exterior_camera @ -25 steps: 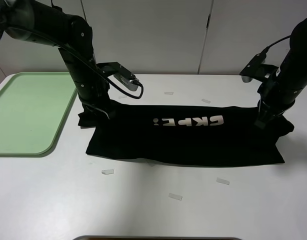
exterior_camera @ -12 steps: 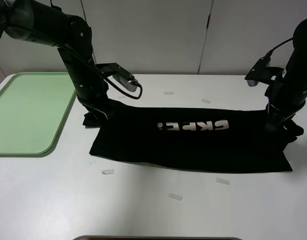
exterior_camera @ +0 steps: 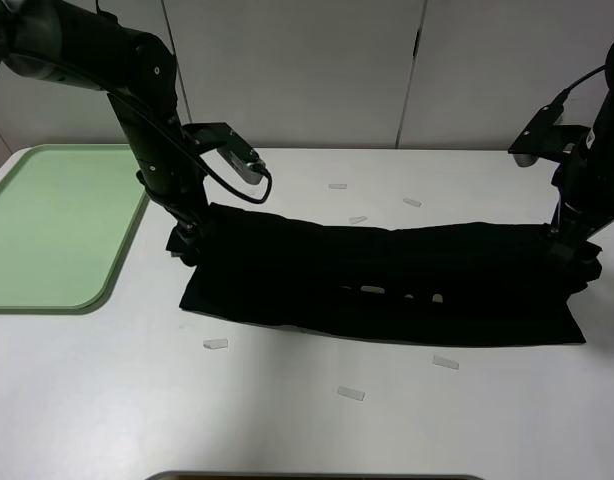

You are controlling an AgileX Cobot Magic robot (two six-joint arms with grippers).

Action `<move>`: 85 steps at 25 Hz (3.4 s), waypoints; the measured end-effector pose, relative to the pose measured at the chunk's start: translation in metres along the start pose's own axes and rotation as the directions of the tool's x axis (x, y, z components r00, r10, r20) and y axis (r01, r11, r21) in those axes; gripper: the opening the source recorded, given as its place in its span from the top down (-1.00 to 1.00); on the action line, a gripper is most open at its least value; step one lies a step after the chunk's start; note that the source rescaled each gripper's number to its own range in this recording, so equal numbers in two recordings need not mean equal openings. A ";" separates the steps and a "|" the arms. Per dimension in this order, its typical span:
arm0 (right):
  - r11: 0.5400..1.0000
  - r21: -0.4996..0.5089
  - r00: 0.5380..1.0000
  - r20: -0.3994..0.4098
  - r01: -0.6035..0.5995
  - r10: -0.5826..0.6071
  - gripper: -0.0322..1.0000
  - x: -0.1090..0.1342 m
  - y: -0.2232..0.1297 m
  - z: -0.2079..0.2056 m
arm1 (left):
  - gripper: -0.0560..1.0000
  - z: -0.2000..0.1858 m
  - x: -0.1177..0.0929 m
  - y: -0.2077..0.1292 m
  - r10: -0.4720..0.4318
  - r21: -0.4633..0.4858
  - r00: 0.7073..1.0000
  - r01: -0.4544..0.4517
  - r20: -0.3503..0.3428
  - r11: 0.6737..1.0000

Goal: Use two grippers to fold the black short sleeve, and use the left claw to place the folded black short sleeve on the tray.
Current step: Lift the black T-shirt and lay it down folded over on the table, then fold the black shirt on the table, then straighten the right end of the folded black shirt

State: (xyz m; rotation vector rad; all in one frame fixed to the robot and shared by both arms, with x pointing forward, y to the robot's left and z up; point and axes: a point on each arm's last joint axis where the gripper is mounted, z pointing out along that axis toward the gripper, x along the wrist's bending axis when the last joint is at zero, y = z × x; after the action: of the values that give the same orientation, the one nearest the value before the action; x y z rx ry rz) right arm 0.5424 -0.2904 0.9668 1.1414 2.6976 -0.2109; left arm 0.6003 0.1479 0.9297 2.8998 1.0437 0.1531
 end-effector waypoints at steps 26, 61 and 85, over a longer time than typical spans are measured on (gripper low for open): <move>0.826 -0.384 0.900 -0.032 -0.413 0.435 -1.00 -0.006 -0.010 -0.103 | -1.00 -0.072 0.017 0.029 -0.237 -0.191 0.970 0.224 -0.048 0.956; 0.716 -0.404 0.818 -0.196 -0.569 0.540 -1.00 0.027 -0.055 -0.161 | -0.98 -0.245 -0.091 -0.195 -0.391 -0.564 0.918 0.289 -0.065 0.774; 0.698 -0.401 0.804 -0.255 -0.593 0.537 -1.00 0.031 -0.053 -0.162 | -0.98 -0.166 -0.175 -0.353 -0.521 -0.762 0.851 0.377 0.060 0.527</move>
State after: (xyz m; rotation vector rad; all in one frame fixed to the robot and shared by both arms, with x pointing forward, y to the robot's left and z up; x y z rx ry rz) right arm 0.4620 -0.2712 1.1193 1.7666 2.1348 0.5898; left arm 0.2242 0.3113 1.0513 1.8099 1.3151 0.6531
